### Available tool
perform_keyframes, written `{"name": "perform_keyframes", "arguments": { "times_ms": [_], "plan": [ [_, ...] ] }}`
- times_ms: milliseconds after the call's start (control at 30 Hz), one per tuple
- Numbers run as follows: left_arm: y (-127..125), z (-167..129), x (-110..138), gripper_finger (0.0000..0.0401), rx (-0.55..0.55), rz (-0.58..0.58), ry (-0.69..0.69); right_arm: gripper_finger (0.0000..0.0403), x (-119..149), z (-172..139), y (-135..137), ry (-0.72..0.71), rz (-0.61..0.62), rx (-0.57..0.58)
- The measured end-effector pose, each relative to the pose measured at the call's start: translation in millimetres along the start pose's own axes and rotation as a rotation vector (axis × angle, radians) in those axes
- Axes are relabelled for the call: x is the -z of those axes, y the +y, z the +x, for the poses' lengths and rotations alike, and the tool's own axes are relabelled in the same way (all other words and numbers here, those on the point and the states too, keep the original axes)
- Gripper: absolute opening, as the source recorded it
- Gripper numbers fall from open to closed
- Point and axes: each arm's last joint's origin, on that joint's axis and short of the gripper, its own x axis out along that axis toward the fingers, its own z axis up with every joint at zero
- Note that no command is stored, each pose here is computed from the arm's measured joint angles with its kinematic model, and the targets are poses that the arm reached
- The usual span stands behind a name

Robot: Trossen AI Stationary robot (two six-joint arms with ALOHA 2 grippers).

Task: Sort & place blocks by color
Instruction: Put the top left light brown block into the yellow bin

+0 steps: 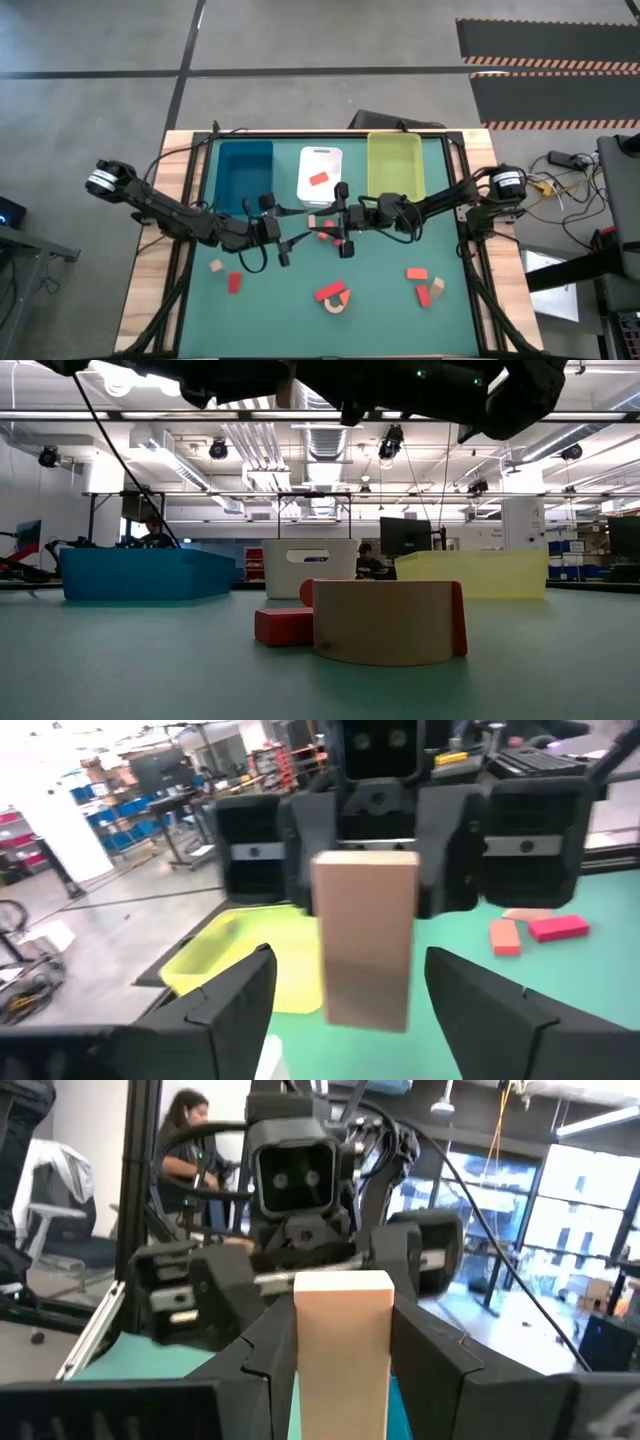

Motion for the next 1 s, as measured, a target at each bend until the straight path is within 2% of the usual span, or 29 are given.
{"name": "perform_keyframes", "arguments": {
  "times_ms": [167,267,367,467,567,733,867,1000],
  "plan": [
    [8,-9,3,0.0244,-0.046,0.021,0.044,0.0121,-10,-5,-2,0.084,0.013,-0.007],
    [13,-14,2,0.0244,-0.048,0.020,0.075,0.0121,-16,-9,-6,0.182,0.037,0.001],
    [16,-18,3,0.0244,-0.044,0.028,0.101,0.0121,-24,-16,-16,0.351,0.049,0.065],
    [17,-19,1,0.0244,-0.045,0.021,0.095,0.0121,-36,-23,-31,0.582,0.038,0.177],
    [17,-19,1,0.0244,-0.046,0.022,0.096,0.0121,-51,-32,-55,0.808,0.056,0.268],
    [17,-19,1,0.0244,-0.047,0.021,0.095,0.0121,-65,-55,-104,1.155,0.157,0.394],
    [17,-19,1,0.0244,-0.048,0.022,0.094,0.0121,-61,-78,-140,1.433,0.237,0.414],
    [18,-19,1,0.0245,-0.049,0.024,0.096,0.0121,-41,-94,-172,1.569,0.290,0.342]
  ]
}}
